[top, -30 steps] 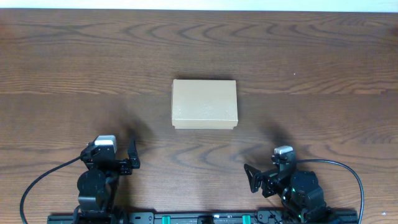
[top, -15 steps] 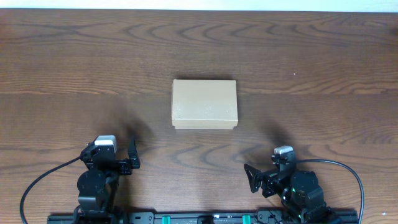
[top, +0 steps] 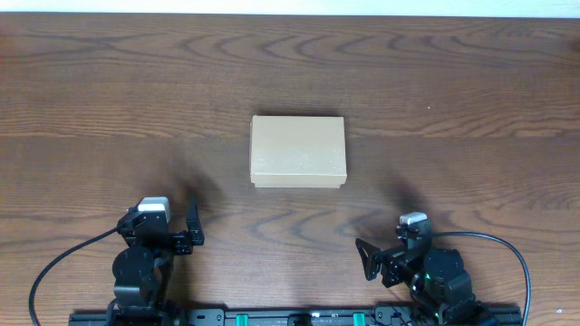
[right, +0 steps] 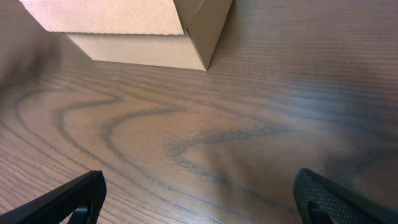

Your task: Pack container

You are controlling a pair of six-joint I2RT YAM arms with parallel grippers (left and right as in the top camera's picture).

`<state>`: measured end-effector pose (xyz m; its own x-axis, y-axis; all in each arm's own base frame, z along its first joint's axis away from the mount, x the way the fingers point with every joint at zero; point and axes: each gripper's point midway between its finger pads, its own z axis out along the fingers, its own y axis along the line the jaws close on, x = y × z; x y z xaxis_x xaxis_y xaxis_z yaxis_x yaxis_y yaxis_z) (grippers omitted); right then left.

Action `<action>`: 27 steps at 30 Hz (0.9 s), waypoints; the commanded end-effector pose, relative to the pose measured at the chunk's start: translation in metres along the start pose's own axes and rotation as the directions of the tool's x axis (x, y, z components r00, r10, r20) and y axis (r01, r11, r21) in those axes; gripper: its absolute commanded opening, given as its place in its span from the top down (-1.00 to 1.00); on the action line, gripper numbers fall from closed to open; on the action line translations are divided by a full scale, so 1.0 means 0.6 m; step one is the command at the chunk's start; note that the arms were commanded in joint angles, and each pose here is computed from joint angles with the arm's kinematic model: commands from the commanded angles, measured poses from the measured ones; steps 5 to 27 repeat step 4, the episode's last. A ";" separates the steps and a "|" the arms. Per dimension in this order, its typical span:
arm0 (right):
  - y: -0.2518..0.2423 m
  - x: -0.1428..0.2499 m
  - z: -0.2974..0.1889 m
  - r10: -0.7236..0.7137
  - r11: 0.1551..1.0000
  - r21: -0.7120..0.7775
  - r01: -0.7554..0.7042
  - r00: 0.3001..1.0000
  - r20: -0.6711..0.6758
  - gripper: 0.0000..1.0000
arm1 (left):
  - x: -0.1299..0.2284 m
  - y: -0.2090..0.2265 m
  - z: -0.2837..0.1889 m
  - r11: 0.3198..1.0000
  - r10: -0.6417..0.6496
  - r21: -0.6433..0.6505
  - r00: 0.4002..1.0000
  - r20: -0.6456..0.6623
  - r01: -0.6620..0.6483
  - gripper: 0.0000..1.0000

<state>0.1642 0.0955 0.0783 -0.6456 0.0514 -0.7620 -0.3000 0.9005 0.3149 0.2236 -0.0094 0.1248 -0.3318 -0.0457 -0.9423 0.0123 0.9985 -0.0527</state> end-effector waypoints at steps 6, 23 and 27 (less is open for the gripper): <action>0.003 0.007 0.004 0.008 1.000 -0.013 -0.008 1.000 -0.008 -0.99 | 0.015 0.002 0.005 1.000 0.005 -0.004 1.000 -0.016 -0.005 -0.90; 0.003 0.007 0.004 0.008 1.000 -0.013 -0.008 1.000 -0.008 -0.99 | 0.015 0.002 0.005 1.000 0.005 -0.004 1.000 -0.016 -0.005 -0.90; 0.003 0.007 0.004 0.008 1.000 -0.013 -0.008 1.000 -0.008 -0.99 | 0.015 0.002 0.005 1.000 0.005 -0.004 1.000 -0.016 -0.005 -0.90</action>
